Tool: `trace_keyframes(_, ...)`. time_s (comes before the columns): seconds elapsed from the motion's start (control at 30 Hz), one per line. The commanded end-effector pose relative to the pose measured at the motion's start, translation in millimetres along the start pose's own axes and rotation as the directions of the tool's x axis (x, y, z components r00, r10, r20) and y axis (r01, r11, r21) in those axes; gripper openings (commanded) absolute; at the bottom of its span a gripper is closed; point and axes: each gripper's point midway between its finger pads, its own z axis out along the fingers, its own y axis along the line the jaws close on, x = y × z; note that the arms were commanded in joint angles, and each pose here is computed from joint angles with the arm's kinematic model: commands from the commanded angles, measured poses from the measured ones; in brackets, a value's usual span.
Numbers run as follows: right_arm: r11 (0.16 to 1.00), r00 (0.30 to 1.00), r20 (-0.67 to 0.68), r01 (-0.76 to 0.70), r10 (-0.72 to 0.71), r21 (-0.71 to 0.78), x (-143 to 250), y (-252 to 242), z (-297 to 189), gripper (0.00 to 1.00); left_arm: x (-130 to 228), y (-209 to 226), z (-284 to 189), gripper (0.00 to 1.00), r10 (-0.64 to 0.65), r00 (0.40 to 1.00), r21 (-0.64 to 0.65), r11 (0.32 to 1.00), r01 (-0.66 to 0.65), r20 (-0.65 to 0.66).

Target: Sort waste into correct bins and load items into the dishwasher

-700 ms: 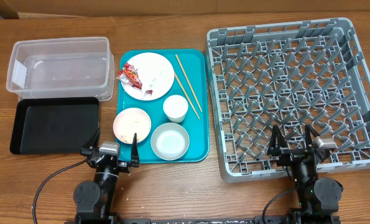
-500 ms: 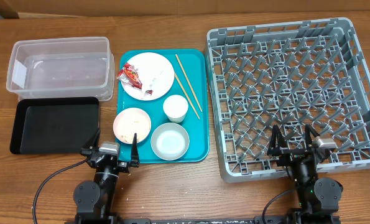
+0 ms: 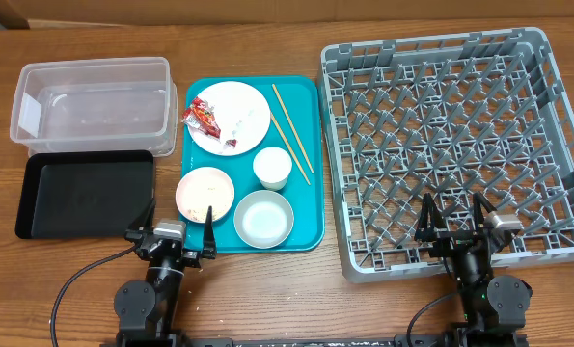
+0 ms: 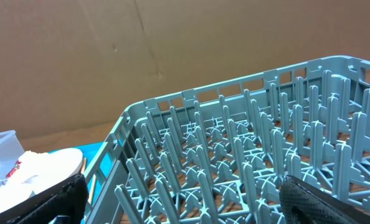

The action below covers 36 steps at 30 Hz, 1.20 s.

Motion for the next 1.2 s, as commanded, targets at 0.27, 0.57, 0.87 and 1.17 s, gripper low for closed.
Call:
trace_keyframes(0.27,1.0,1.0,-0.002,-0.003,0.003,-0.011,3,1,0,1.0,0,-1,0,1.0,0.01,1.0,0.008,1.0,-0.01,0.008)
trace_keyframes(0.57,1.0,1.0,-0.002,-0.003,0.003,-0.011,3,1,0,1.0,0,-1,0,1.0,0.01,1.0,0.008,1.0,-0.01,0.008)
trace_keyframes(0.87,1.0,1.0,-0.002,-0.003,0.003,-0.011,3,1,0,1.0,0,0,0,1.0,0.01,1.0,0.004,1.0,-0.01,0.008)
trace_keyframes(1.17,1.0,1.0,0.022,0.0,0.001,-0.018,-3,3,0,1.0,-25,0,-2,1.0,0.025,0.994,0.001,1.0,-0.025,0.11)
